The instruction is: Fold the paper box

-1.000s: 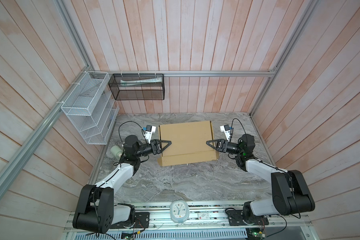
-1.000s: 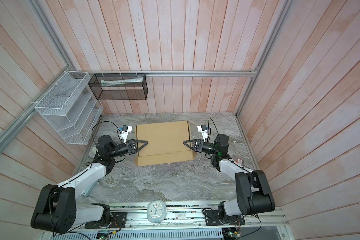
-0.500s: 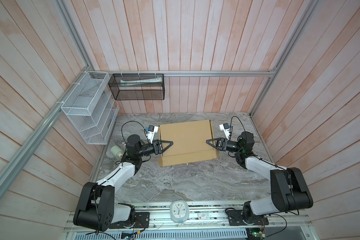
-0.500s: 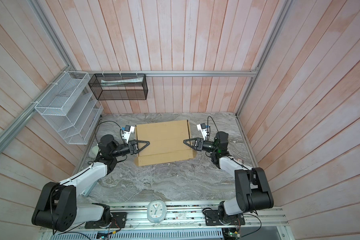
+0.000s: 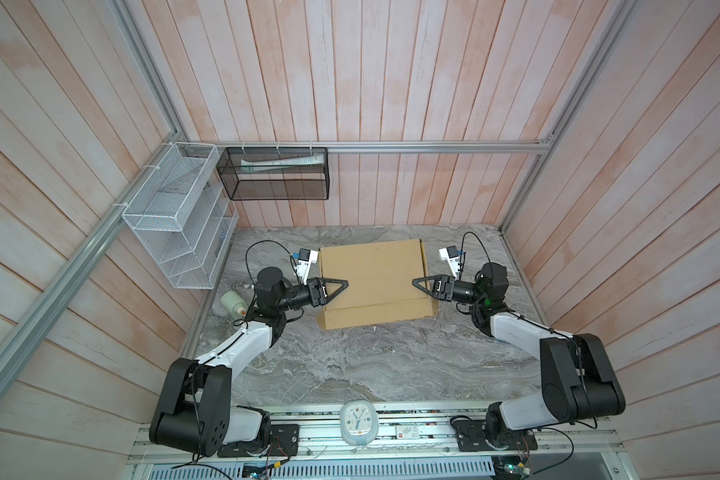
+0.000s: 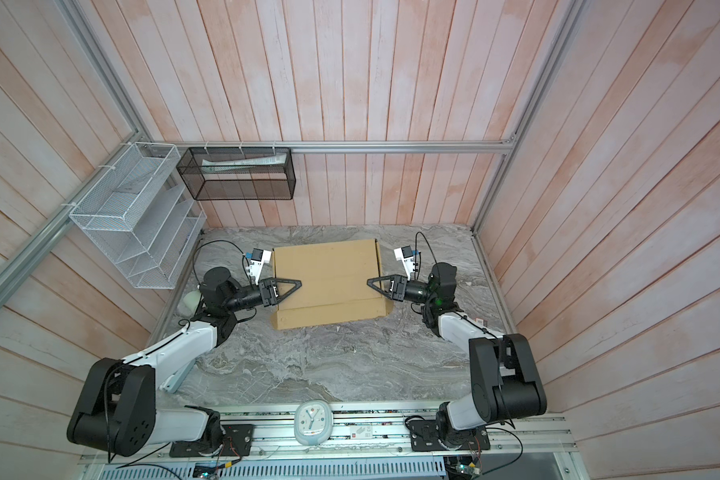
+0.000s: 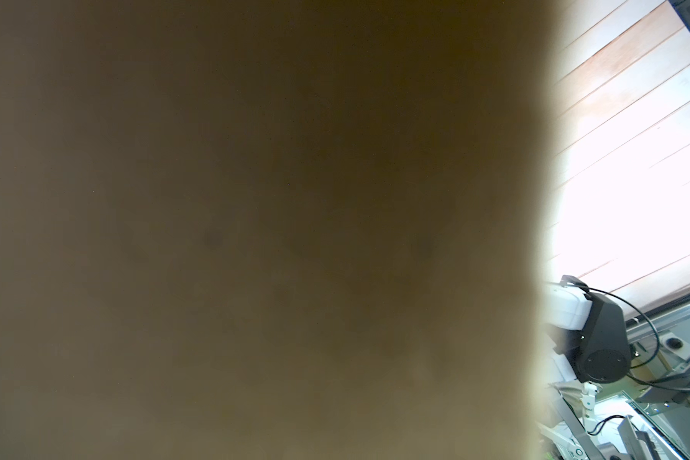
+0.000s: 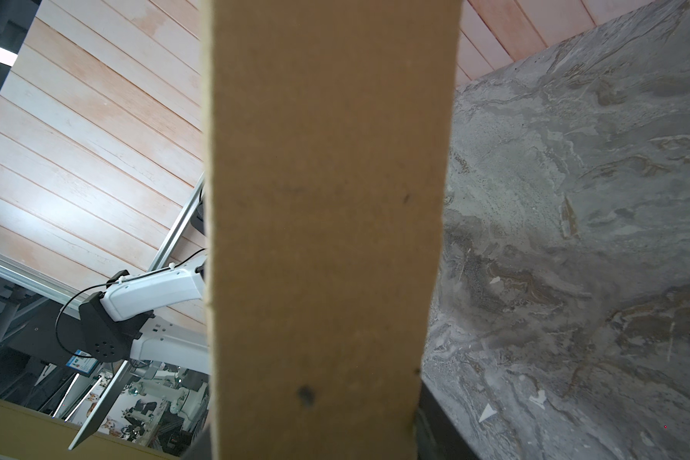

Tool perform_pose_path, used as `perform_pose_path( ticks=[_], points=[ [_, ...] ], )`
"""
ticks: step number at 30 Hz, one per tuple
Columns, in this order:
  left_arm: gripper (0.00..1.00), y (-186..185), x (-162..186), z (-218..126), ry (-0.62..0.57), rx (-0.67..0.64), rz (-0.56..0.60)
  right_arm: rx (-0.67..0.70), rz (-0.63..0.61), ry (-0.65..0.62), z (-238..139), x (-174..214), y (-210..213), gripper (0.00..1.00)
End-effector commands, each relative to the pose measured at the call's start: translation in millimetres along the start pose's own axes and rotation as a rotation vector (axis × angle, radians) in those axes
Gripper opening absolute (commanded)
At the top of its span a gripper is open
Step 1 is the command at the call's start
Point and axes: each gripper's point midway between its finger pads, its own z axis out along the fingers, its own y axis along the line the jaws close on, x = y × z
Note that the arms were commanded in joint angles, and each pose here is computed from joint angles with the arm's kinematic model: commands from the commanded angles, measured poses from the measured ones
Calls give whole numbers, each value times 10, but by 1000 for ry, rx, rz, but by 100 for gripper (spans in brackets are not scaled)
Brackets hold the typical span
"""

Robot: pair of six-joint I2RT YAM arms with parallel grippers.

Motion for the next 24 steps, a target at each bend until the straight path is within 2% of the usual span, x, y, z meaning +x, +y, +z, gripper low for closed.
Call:
perform_pose_path(
  ticks=[1, 7, 13, 24],
  points=[
    [60, -330, 0, 113, 46, 116, 93, 0, -9, 2, 113, -8, -6, 40],
    [58, -319, 3, 116, 45, 114, 89, 2, -7, 2, 112, -3, -13, 41],
    [57, -314, -3, 115, 39, 111, 88, 2, -7, 1, 107, -1, -10, 47],
    [55, -204, -58, -17, -4, 76, 65, 19, -15, -24, -15, -19, -11, 71]
  ],
)
